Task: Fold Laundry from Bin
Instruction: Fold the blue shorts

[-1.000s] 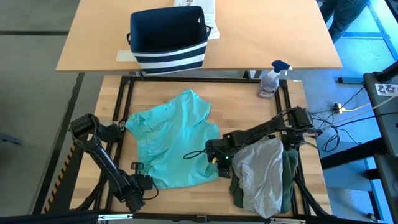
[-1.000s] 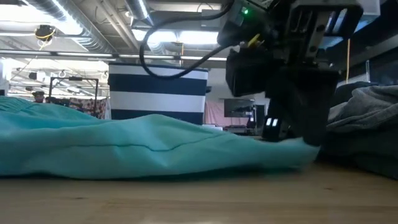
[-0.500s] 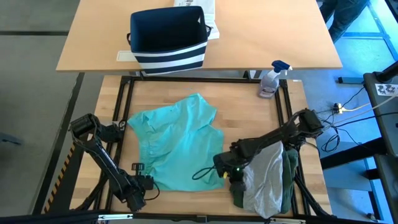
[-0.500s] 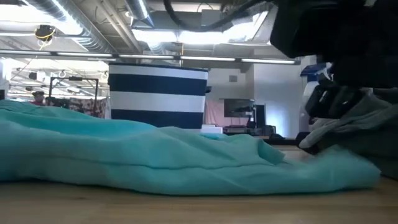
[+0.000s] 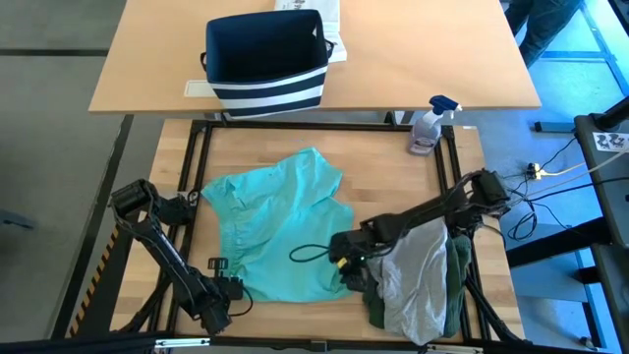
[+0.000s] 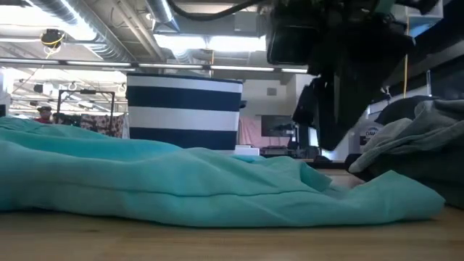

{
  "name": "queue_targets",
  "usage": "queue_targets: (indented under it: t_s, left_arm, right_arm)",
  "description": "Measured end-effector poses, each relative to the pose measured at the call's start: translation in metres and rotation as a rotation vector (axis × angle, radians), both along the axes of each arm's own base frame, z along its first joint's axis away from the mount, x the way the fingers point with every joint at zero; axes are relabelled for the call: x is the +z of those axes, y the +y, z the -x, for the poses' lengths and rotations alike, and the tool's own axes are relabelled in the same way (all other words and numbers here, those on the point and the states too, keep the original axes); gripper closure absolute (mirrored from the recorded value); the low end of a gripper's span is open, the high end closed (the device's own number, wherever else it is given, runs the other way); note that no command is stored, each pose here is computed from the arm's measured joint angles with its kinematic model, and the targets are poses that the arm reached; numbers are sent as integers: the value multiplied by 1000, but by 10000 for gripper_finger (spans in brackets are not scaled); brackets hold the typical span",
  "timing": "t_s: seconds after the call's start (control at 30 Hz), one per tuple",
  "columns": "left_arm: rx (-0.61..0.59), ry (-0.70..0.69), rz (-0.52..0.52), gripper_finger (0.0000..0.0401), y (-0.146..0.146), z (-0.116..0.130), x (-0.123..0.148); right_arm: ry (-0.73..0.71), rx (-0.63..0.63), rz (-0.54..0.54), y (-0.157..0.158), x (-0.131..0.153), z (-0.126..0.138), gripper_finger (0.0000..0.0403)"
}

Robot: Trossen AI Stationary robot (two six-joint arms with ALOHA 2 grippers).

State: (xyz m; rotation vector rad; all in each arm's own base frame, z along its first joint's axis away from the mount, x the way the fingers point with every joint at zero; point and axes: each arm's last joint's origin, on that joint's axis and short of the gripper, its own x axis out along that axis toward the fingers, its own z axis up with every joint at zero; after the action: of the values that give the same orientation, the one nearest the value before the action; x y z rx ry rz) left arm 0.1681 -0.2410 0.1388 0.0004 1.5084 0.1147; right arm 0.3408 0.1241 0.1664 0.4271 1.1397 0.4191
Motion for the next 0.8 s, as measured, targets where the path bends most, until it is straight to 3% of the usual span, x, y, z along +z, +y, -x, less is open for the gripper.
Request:
queue_targets:
  t_s: [0.3,0.5,0.8]
  left_arm:
    - [3,1,4,389,0,-1,0]
    - [3,1,5,389,0,-1,0]
    - [4,1,6,389,0,-1,0]
  right_arm:
    - [17,-17,48,3,-28,-9,257]
    - [-20,-24,97,2,-29,-10,257]
    - [-60,-16,55,4,-26,-14,258]
